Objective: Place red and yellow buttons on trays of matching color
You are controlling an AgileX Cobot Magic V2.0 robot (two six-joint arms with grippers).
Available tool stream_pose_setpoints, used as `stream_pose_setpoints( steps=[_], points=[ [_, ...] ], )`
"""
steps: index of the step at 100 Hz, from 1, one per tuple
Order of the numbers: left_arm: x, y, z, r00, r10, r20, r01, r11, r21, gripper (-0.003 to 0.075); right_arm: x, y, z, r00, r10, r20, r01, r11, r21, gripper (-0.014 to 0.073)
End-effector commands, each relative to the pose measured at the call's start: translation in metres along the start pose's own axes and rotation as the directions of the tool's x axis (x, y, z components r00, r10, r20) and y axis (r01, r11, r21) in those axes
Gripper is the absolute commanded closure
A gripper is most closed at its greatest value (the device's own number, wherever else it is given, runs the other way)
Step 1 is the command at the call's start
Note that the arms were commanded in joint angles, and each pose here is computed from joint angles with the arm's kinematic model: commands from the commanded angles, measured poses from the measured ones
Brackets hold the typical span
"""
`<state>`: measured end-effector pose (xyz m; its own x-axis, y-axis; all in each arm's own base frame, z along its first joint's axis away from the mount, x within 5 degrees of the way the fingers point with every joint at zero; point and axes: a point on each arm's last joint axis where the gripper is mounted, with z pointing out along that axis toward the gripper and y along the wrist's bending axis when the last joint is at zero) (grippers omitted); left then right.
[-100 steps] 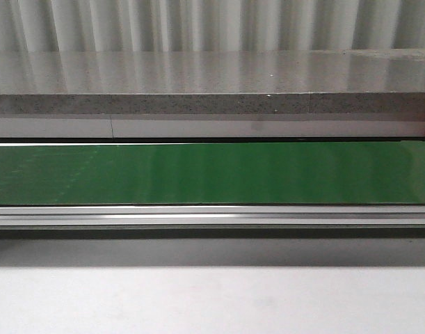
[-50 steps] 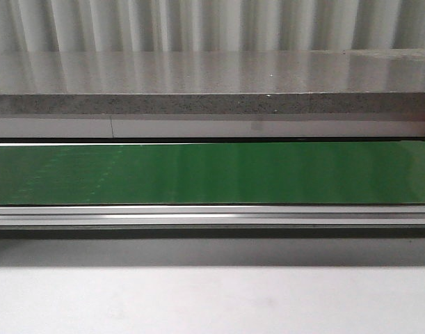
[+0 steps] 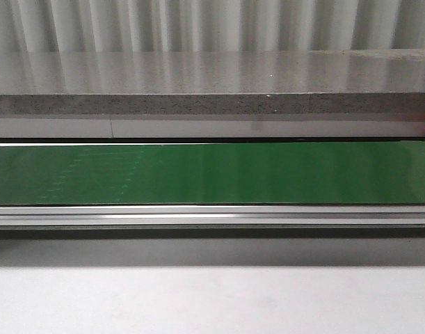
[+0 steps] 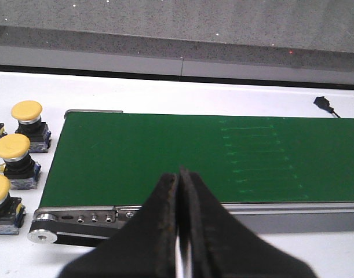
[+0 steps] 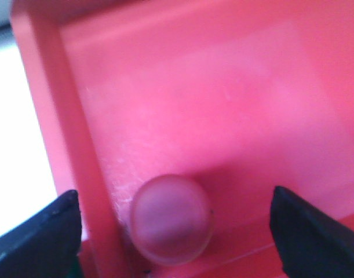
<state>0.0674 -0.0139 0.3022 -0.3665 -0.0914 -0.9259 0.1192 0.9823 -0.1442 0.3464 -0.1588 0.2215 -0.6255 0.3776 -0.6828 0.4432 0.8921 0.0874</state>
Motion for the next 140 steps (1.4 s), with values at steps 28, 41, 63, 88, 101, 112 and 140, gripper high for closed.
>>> stream_pose_setpoints(
  steps=[28, 41, 63, 88, 101, 112, 140],
  points=[
    [-0.014, -0.002, -0.003, 0.996, -0.004, 0.091, 0.003, 1.0, 0.016, 0.074, -0.037, 0.07, -0.109, 0.944, -0.094, 0.315, 0.146, 0.979, -0.144, -0.0069],
    [-0.014, -0.002, -0.003, 0.996, -0.004, 0.091, 0.003, 1.0, 0.016, 0.074, -0.022, 0.099, -0.134, 0.923, -0.146, 0.355, 0.231, 0.95, -0.21, -0.0069],
    [-0.014, -0.002, -0.003, 0.996, -0.004, 0.091, 0.003, 1.0, 0.016, 0.074, 0.014, 0.115, -0.171, 0.916, -0.202, 0.347, 0.309, 0.907, -0.286, -0.0069],
    [-0.014, -0.002, -0.003, 0.996, -0.004, 0.091, 0.003, 1.0, 0.016, 0.074, 0.06, 0.094, -0.202, 0.927, -0.23, 0.296, 0.319, 0.898, -0.303, -0.0069],
    [-0.014, -0.002, -0.003, 0.996, -0.004, 0.091, 0.003, 1.0, 0.016, 0.074, 0.081, 0.083, -0.221, 0.934, -0.252, 0.254, 0.327, 0.891, -0.316, -0.0069],
    [-0.014, -0.002, -0.003, 0.996, -0.004, 0.091, 0.003, 1.0, 0.016, 0.074, 0.097, 0.075, -0.232, 0.938, -0.271, 0.217, 0.331, 0.886, -0.325, -0.0069],
    [-0.014, -0.002, -0.003, 0.996, -0.004, 0.091, 0.003, 1.0, 0.016, 0.074, 0.119, 0.064, -0.244, 0.934, -0.268, 0.235, 0.336, 0.883, -0.328, 0.0097]
  ],
)
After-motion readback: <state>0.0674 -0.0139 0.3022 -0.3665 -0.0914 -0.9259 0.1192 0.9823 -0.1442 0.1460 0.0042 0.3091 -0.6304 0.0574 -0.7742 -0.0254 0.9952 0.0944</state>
